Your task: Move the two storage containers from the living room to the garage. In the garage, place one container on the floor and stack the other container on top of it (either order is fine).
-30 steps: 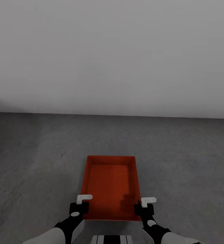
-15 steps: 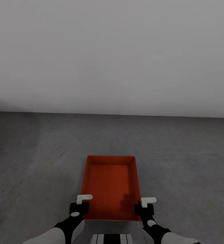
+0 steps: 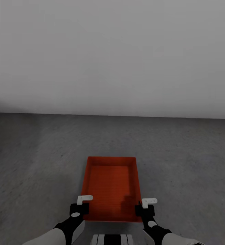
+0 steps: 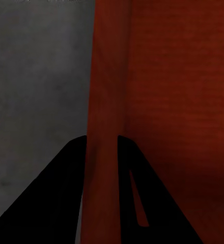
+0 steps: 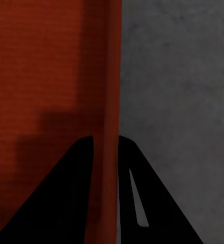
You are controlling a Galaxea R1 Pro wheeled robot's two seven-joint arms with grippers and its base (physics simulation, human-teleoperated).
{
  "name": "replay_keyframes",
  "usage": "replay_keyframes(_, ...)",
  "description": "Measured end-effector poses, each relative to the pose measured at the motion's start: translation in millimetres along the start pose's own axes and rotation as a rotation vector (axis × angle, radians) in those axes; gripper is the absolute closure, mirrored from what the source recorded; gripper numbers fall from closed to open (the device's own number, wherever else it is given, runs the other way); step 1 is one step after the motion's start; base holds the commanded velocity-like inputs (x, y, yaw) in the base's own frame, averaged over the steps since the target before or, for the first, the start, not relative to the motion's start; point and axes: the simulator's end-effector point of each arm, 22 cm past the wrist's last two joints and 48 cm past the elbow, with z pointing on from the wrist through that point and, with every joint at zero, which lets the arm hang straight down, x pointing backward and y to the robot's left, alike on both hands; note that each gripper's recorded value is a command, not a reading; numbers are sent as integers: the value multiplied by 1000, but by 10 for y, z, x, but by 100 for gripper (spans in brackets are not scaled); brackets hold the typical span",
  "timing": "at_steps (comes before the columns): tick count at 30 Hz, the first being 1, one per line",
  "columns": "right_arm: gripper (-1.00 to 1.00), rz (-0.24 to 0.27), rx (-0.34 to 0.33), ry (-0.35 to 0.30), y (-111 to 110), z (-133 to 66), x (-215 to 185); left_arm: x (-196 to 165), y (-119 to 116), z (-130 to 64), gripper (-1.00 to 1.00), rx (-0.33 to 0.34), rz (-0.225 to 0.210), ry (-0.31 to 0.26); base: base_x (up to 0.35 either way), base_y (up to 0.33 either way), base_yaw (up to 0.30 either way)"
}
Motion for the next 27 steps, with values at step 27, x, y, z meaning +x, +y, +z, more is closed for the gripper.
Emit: replay_keyframes(27, 100, 1, 0, -4, 0, -4, 3, 4, 0, -4, 100, -2, 1, -2, 0, 0, 0)
